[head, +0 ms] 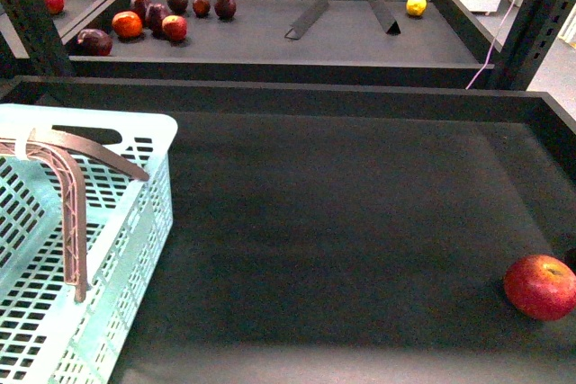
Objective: Pick apple with right arm and hold basket with left
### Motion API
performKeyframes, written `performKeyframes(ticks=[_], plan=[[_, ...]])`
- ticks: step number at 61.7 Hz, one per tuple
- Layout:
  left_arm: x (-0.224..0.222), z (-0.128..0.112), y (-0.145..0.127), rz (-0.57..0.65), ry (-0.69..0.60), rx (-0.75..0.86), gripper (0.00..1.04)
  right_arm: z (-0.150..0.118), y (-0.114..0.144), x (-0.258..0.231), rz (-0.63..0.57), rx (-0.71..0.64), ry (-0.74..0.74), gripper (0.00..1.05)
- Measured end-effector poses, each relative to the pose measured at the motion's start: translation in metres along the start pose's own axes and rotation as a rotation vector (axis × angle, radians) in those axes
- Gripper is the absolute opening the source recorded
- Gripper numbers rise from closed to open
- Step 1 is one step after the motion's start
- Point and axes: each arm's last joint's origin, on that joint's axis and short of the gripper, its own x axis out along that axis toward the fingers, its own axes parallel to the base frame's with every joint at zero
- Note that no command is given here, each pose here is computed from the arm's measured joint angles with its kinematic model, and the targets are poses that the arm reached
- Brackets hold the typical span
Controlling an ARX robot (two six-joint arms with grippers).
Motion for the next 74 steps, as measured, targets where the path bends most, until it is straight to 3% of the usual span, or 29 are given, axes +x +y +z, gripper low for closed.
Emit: performKeyframes(ticks=[11,23,46,61,74], plan=[[0.034,0.032,0.001,-0.105,0.006,-0.353,0.98,0.000,0.000,0.000,0.000,0.000,0.000,0.96],[0.105,0.041,0.023,-0.076,0.065,-0.604,0.98,0.000,0.000,0.000,0.000,0.000,0.000,0.96],[0.198,0.050,0.035,-0.039,0.117,-0.689,0.98,0.000,0.000,0.000,-0.001,0.000,0.000,0.96],[0.214,0.051,0.027,-0.005,0.137,-0.687,0.98,0.000,0.000,0.000,0.000,0.000,0.000,0.96],[0.219,0.043,0.032,0.068,0.155,-0.709,0.62,0.000,0.000,0.000,0.000,0.000,0.000,0.96]])
